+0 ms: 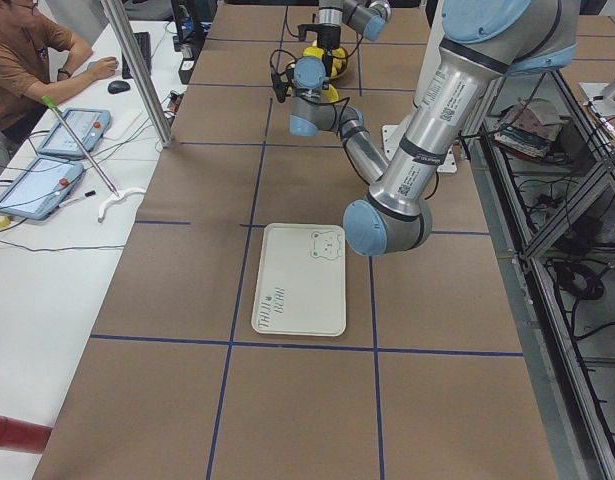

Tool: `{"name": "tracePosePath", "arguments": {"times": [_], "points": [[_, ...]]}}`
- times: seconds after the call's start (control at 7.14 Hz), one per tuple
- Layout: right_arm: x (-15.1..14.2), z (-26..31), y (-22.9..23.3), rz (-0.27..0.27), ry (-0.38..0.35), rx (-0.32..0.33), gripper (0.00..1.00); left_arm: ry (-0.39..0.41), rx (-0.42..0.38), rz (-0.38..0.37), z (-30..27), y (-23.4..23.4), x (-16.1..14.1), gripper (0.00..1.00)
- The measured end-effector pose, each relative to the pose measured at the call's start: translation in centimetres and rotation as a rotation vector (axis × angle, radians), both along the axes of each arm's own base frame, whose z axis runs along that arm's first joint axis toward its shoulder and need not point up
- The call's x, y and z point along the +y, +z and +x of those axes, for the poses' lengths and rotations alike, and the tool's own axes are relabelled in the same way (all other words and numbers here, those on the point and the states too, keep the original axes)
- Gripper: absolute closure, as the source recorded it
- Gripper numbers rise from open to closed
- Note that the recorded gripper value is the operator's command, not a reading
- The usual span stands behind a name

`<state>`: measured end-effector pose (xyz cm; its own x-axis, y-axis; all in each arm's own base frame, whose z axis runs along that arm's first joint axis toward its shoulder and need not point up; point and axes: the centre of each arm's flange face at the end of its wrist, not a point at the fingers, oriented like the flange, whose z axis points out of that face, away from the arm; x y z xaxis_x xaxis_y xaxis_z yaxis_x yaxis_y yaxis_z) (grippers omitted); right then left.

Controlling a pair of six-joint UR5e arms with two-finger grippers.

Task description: Transfer all bananas from basket to plate

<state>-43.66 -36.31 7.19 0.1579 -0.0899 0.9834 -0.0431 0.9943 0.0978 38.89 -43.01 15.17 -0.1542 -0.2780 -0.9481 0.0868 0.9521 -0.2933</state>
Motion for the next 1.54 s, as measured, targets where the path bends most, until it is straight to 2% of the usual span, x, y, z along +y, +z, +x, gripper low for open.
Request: {"name": "tracePosePath", "arguments": {"times": [0.56, 0.7, 0.84, 1.12, 1.54], "points": [[0.3, 0.4, -0.2, -0.005, -0.009, -0.012, 0.0, 0.001, -0.011, -0.005, -0.4, 0.6, -0.3, 1.0], [0.6, 0.8, -0.4, -0.003, -0.009, -0.016, 0.0, 0.01, -0.036, -0.021, -1.4, 1.8, -1.0, 1.0], [0.8, 1.5, -0.4, 0.0, -0.005, -0.02, 0.0, 0.012, -0.084, -0.038, -3.8, 4.8, -2.4, 1.0], [0.7, 3.6, 1.2, -0.007, 0.017, -0.01, 0.0, -0.012, -0.231, -0.004, -9.4, 14.9, -4.0, 1.0], [-0.6, 6.2, 3.6, -0.037, 0.067, 0.037, 0.0, -0.043, -0.511, 0.032, -16.4, 32.1, -2.2, 1.0]]}}
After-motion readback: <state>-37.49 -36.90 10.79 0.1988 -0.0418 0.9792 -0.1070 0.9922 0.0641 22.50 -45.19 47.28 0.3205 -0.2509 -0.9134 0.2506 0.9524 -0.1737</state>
